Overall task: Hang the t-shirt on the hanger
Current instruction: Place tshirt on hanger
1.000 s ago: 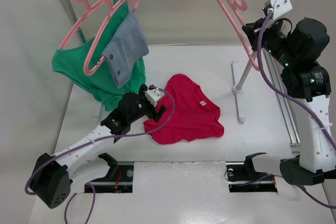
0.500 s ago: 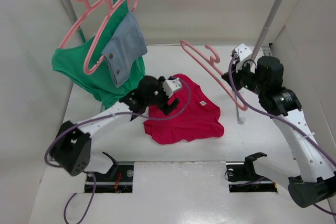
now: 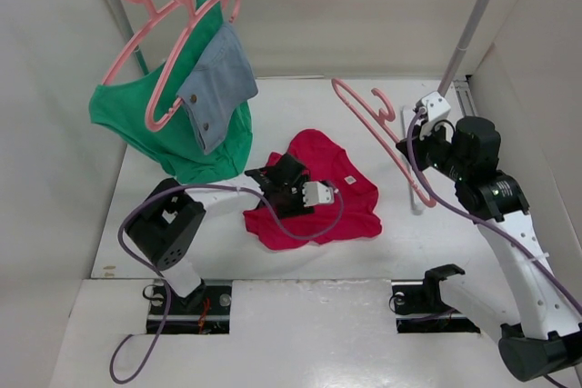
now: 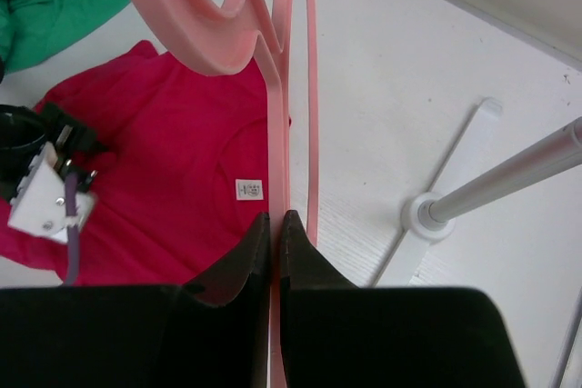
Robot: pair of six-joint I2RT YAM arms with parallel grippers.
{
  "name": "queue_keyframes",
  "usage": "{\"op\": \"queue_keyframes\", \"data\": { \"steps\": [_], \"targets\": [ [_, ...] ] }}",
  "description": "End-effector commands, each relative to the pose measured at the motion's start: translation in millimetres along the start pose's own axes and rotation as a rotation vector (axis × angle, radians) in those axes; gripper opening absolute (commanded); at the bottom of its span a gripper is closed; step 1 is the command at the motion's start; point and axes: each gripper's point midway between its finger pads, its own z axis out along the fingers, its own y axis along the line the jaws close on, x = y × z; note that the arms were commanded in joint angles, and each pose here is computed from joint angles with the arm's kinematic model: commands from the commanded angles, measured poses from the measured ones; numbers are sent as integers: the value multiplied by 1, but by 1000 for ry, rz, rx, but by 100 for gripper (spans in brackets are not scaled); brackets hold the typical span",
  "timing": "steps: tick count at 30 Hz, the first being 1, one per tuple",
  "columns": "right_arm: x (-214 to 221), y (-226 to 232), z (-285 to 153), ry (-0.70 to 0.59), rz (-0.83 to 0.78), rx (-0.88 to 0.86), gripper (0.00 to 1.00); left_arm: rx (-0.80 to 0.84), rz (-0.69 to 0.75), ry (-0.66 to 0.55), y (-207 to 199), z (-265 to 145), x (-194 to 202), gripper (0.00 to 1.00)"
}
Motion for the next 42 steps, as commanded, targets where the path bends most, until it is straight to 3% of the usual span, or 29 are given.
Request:
{"op": "queue_keyframes", "data": {
  "steps": [1, 2, 3, 4, 8, 10, 11, 12, 15, 16, 17, 18, 23, 29, 34, 42],
  "targets": [
    [-19, -5, 2, -65, -18, 6, 0, 121, 123, 185, -36, -9, 58, 41],
    [-19, -5, 2, -65, -18, 6, 0, 177, 144, 217, -46, -16, 67, 27],
    [-23, -5, 1, -75, -21, 8, 0, 206, 167, 224, -51, -26, 74, 3],
    [-23, -5, 1, -75, -21, 8, 0, 252, 185, 224, -58, -34, 82, 0],
    [-23, -3, -7, -69, -29, 7, 0, 458, 459, 298, -91, -93, 136, 0],
    [-23, -3, -7, -69, -29, 7, 0, 421, 604, 262, -87, -106, 134, 2],
    [-18, -2, -8, -59, -26, 5, 0, 383, 613, 245, -82, -108, 129, 8],
    [-17, -4, -9, -58, -23, 14, 0, 320, 606, 176, -76, -102, 114, 22],
    [-14, -1, -7, -53, -21, -7, 0, 87, 379, -7, -45, -93, 65, 48],
    [-14, 1, -7, -54, -21, -16, 0, -94, 314, -132, -6, -95, 24, 56],
    [-18, 1, -9, -72, -26, -13, 0, -137, 137, -189, 4, -95, 10, 56],
    [-18, 1, -9, -72, -26, -13, 0, -221, 85, -293, 31, -105, -24, 56],
    [-14, 2, -11, -64, -15, -15, 0, -182, -254, -375, 63, -86, -69, 54],
    [-16, 4, -22, -88, -11, -2, 0, -265, -424, -189, 97, -40, -46, 53],
    [-10, 4, -24, -70, -6, 4, 0, -231, -399, -144, 88, -23, -40, 53],
    [-13, 4, -28, -72, -7, 5, 0, -259, -412, 76, 75, 4, 7, 48]
  ]
}}
